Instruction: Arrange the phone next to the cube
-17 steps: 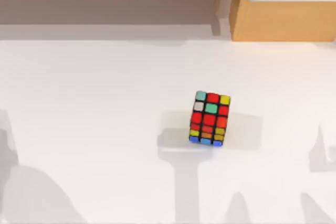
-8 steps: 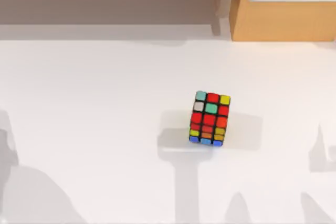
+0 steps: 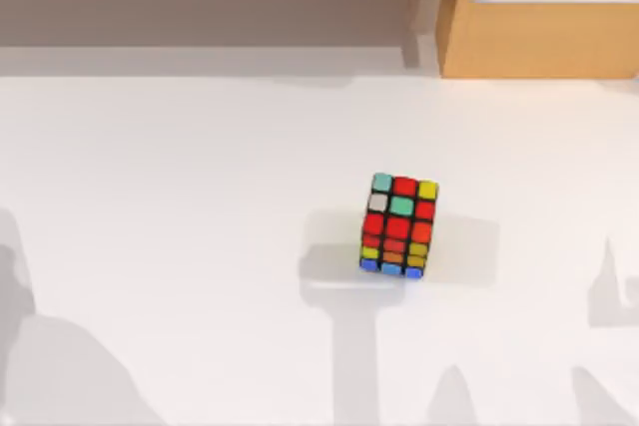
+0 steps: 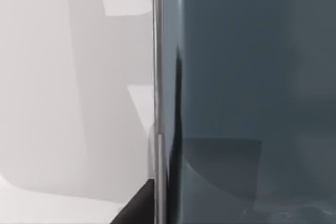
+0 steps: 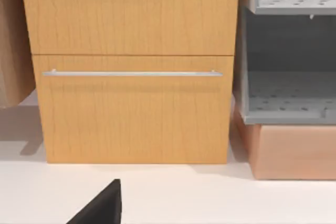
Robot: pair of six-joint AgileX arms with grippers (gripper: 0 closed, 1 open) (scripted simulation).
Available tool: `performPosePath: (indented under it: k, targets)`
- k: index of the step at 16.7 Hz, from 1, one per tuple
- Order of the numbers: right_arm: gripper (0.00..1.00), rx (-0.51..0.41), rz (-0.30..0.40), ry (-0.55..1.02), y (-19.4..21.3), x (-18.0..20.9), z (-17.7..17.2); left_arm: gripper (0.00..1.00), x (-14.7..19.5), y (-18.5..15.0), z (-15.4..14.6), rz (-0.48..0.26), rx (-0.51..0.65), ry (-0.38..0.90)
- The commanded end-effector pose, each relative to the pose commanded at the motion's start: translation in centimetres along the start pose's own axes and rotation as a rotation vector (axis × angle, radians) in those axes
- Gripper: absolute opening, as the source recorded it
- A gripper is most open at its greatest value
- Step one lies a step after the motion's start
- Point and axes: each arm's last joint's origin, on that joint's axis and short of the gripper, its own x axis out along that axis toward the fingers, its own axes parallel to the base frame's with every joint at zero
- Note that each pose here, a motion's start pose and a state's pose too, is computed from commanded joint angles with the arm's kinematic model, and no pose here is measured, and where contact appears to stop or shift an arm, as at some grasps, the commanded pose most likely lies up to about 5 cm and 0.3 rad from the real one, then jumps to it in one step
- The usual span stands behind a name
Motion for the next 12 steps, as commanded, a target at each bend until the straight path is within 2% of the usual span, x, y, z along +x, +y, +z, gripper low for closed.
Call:
performPosePath:
  k: [6, 12]
  targets:
    - [1.00, 0.000, 0.000, 0.000, 0.0, 0.0, 0.0, 0.00, 0.0, 0.0, 0.0, 0.000, 0.000, 0.000]
    - [1.00, 0.000, 0.000, 0.000, 0.0, 0.0, 0.0, 0.00, -2.2, -0.1, 0.0, -0.007, -0.002, -0.010]
